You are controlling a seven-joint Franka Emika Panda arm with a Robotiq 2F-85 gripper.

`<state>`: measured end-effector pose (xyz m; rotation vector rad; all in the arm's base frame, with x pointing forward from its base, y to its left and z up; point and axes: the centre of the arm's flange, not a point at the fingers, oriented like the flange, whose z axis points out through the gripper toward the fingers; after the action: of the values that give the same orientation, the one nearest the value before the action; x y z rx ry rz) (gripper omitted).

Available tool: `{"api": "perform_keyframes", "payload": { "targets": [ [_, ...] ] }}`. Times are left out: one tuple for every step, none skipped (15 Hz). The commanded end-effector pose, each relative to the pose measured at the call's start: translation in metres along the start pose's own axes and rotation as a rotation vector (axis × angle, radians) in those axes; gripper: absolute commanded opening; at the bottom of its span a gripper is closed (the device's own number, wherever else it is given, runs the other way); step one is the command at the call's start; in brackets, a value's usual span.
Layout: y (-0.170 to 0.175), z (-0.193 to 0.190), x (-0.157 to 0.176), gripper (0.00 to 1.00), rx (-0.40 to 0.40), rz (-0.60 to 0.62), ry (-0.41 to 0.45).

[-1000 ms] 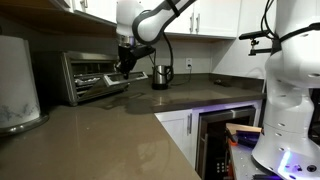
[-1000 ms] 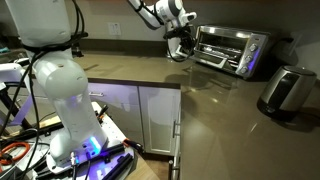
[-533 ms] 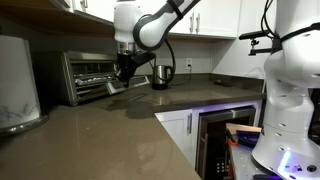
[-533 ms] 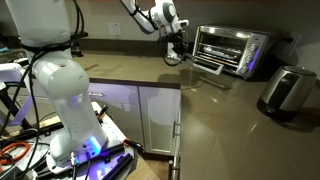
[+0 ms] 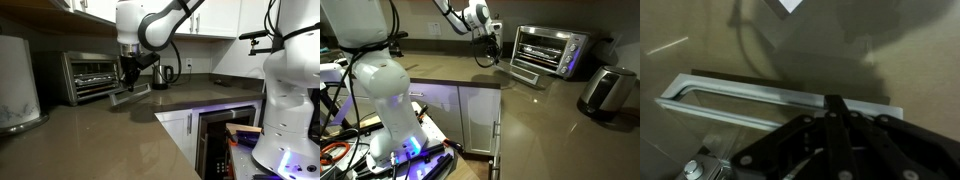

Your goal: Open the door of the mini oven

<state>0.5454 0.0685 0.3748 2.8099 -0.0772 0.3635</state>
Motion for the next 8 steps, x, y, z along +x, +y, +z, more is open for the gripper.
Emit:
{"api": "perform_keyframes", "payload": {
  "targets": [
    [0.008, -0.043, -0.033, 0.00, 0.003, 0.023, -0.006],
    [0.010, -0.054, -0.037, 0.00, 0.011, 0.032, 0.006],
    [0.013, -0.064, -0.040, 0.00, 0.018, 0.047, 0.021],
    [0.016, -0.078, -0.040, 0.00, 0.039, 0.065, 0.048],
    [0.018, -0.089, -0.041, 0.00, 0.057, 0.078, 0.072],
    [0.021, -0.100, -0.042, 0.00, 0.081, 0.092, 0.101],
    [0.022, -0.109, -0.041, 0.00, 0.108, 0.110, 0.122],
    [0.022, -0.118, -0.042, 0.00, 0.142, 0.121, 0.142]
  ]
}}
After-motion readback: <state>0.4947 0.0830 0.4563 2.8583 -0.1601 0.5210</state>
